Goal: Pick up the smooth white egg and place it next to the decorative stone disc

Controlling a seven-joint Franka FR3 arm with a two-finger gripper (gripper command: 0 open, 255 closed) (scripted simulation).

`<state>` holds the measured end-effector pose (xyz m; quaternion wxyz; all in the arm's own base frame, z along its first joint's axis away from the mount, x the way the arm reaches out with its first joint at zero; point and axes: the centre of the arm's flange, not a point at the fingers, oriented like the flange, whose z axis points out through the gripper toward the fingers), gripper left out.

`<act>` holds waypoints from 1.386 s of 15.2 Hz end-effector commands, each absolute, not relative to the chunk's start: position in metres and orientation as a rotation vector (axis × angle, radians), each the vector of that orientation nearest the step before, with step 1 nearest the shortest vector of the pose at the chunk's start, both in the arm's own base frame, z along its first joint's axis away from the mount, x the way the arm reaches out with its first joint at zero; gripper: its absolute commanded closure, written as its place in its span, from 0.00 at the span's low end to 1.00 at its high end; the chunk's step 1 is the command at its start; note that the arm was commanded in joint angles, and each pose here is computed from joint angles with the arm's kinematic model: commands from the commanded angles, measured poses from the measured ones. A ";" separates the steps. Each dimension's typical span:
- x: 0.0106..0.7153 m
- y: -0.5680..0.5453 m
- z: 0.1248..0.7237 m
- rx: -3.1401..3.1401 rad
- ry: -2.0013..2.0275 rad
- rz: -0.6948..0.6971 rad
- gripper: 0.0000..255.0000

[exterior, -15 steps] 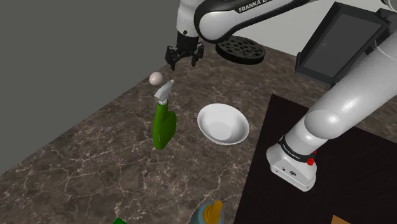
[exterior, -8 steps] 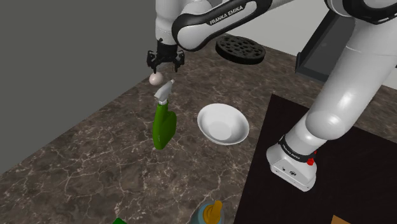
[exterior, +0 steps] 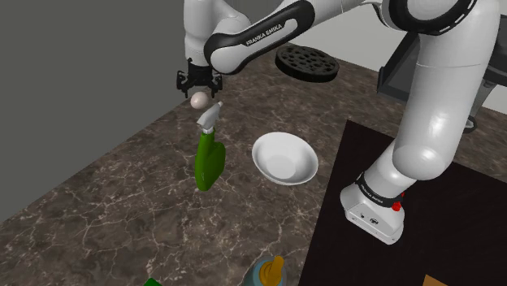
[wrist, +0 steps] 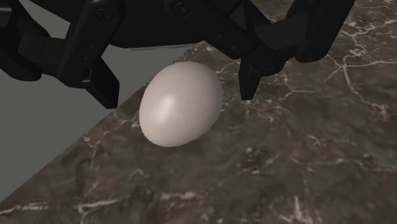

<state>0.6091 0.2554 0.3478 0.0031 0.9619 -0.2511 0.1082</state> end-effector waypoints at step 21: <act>0.615 0.253 0.324 3.016 -0.789 0.340 1.00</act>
